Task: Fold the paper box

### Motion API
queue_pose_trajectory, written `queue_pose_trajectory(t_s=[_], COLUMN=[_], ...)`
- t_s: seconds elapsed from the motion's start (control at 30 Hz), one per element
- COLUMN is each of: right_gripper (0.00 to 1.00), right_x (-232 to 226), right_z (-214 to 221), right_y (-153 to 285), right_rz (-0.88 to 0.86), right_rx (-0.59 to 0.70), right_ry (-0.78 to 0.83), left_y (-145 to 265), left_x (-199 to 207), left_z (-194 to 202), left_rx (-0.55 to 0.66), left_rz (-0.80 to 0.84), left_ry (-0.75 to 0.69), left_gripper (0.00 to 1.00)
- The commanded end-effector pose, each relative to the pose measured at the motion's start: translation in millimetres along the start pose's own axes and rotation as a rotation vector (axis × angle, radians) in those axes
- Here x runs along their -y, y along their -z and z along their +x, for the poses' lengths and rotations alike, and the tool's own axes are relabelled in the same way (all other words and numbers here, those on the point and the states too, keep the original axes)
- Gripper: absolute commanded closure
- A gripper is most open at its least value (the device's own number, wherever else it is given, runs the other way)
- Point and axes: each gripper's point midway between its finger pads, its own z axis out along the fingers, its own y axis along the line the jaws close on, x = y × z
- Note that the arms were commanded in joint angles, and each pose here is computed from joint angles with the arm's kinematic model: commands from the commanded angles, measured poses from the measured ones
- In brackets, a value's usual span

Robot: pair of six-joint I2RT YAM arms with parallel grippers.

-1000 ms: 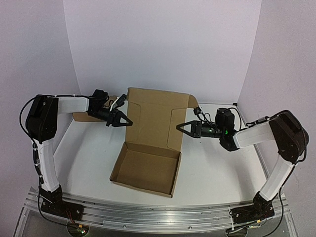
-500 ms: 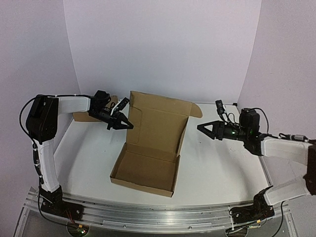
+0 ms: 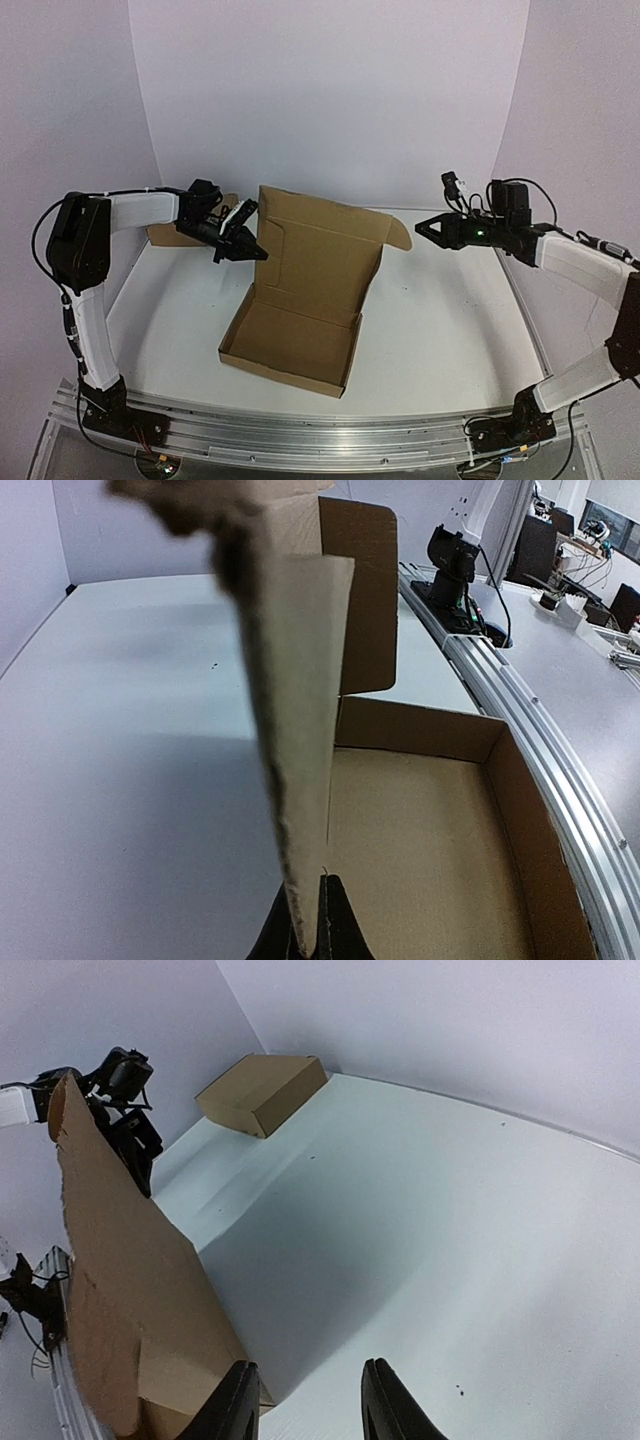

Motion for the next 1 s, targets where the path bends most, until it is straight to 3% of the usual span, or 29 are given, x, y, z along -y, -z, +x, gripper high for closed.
queue_pose_trajectory(t_s=[0.0, 0.33, 0.73, 0.97], right_gripper=[0.64, 0.62, 0.61, 0.62], right_x=[-40, -88, -76, -85], right_z=[-4, 9, -21, -29], right_y=[-13, -23, -38, -45], right_rz=[-0.194, -0.318, -0.244, -0.304], right_rx=[-0.040, -0.059, 0.018, 0.032], right_ry=[-0.009, 0.020, 0.099, 0.117], left_y=[9, 8, 7, 7], left_x=[-5, -8, -1, -2], left_z=[4, 6, 4, 1], left_rx=[-0.096, -0.108, -0.114, -0.111], left_rz=[-0.075, -0.079, -0.052, -0.047], left_ry=[-0.056, -0.058, -0.092, -0.100], left_gripper=[1.00, 1.00, 1.00, 1.00])
